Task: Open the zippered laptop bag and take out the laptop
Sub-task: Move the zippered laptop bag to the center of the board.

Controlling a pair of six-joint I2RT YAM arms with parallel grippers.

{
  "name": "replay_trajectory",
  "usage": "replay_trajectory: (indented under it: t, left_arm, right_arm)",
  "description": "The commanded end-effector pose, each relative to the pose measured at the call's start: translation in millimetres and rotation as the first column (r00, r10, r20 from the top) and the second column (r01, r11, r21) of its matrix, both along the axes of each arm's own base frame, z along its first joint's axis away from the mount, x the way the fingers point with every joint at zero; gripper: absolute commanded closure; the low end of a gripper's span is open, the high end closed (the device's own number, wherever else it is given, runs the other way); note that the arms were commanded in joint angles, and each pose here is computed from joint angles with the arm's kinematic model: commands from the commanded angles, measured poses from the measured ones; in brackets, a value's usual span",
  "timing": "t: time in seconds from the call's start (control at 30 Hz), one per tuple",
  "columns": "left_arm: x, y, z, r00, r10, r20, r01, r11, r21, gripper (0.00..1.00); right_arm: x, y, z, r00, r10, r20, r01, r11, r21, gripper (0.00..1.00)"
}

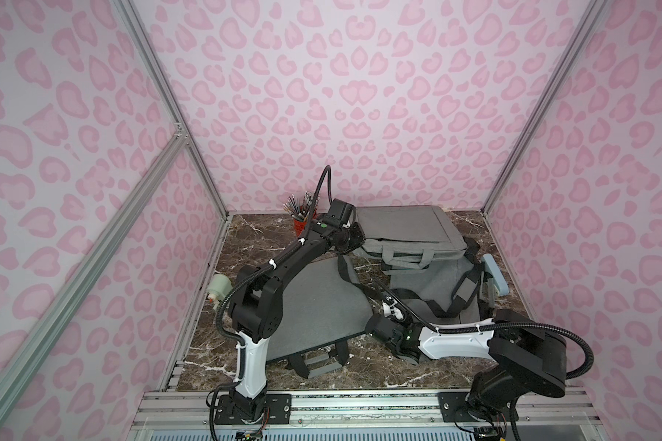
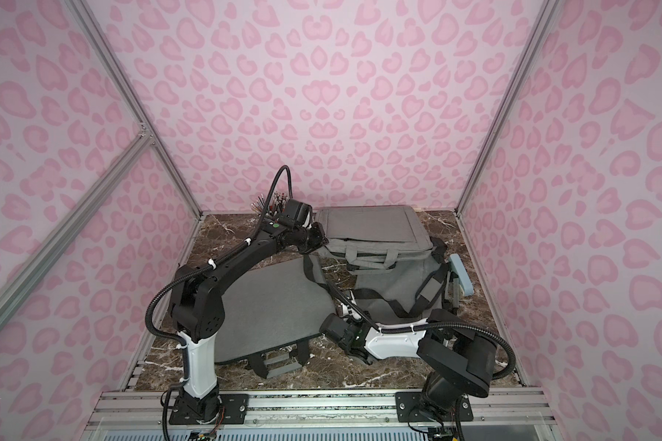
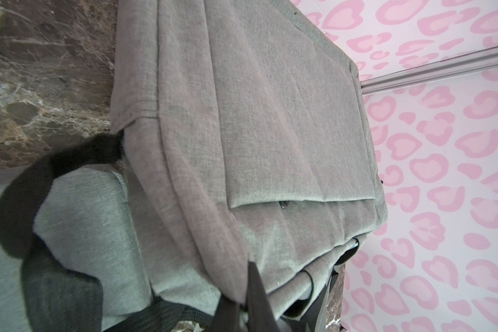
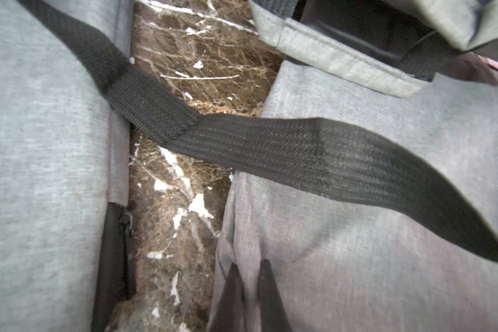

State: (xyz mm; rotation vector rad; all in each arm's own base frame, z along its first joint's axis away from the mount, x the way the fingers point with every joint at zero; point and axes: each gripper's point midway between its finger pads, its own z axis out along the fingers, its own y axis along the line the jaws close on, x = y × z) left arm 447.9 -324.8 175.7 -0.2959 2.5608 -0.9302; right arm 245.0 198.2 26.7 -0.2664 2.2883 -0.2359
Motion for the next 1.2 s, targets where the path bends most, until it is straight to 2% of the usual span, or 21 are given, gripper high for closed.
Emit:
replay_trajectory:
  t: [0.0, 0.17, 0.23, 0.33, 0.53, 0.73, 0.8, 0.83, 0.87, 0.93, 1.0, 1.17]
  left_arm:
    - [9, -14, 17, 0.996, -0.034, 0.077, 0.039, 0.997, -0.062, 0.98]
    - [11, -15, 12, 0.996, -0.036, 0.076, 0.041, 0.998, -0.057, 0.98]
    - [13, -16, 9, 0.996, -0.039, 0.076, 0.043, 0.997, -0.057, 0.98]
    - [15, -17, 4, 0.997, -0.039, 0.072, 0.042, 0.998, -0.052, 0.98]
    - [19, -18, -3, 0.997, -0.042, 0.07, 0.045, 0.998, -0.041, 0.98]
    - [19, -18, -5, 0.997, -0.046, 0.069, 0.048, 0.998, -0.034, 0.98]
    - [19, -17, -8, 0.997, -0.047, 0.067, 0.049, 0.998, -0.031, 0.98]
    - [18, -18, -7, 0.997, -0.047, 0.067, 0.05, 0.998, -0.033, 0.98]
    - [18, -17, -8, 0.997, -0.046, 0.064, 0.048, 0.998, -0.034, 0.98]
    - [17, -18, -10, 0.997, -0.047, 0.06, 0.05, 0.998, -0.039, 0.98]
    - [16, -19, -11, 0.997, -0.048, 0.055, 0.05, 0.998, -0.044, 0.98]
    - [12, -19, -11, 0.997, -0.056, 0.051, 0.058, 0.997, -0.045, 0.99]
  right_arm:
    - [-63, -9, -43, 0.937, 0.03, -0.347, -0.031, 1.0, 0.004, 1.0]
    - [-90, 15, -23, 0.914, 0.076, -0.399, -0.047, 0.996, 0.082, 1.0]
    - [-105, 29, -14, 0.897, 0.119, -0.426, -0.061, 0.987, 0.146, 1.0]
    - [-128, 52, -4, 0.857, 0.221, -0.466, -0.115, 0.963, 0.245, 1.0]
    - [-165, 82, 11, 0.767, 0.394, -0.507, -0.222, 0.904, 0.367, 1.0]
    - [-191, 89, 17, 0.7, 0.441, -0.561, -0.206, 0.878, 0.433, 1.0]
    - [-189, 82, 18, 0.711, 0.421, -0.564, -0.205, 0.89, 0.407, 1.0]
    - [-185, 79, 21, 0.727, 0.408, -0.552, -0.203, 0.896, 0.395, 0.96]
    - [-178, 76, 24, 0.745, 0.394, -0.539, -0.196, 0.901, 0.387, 0.89]
    - [-161, 75, 35, 0.772, 0.384, -0.506, -0.182, 0.897, 0.403, 0.67]
    - [-140, 77, 52, 0.811, 0.377, -0.447, -0.164, 0.881, 0.444, 0.56]
    - [-87, 72, 105, 0.899, 0.34, -0.276, -0.122, 0.8, 0.588, 0.41]
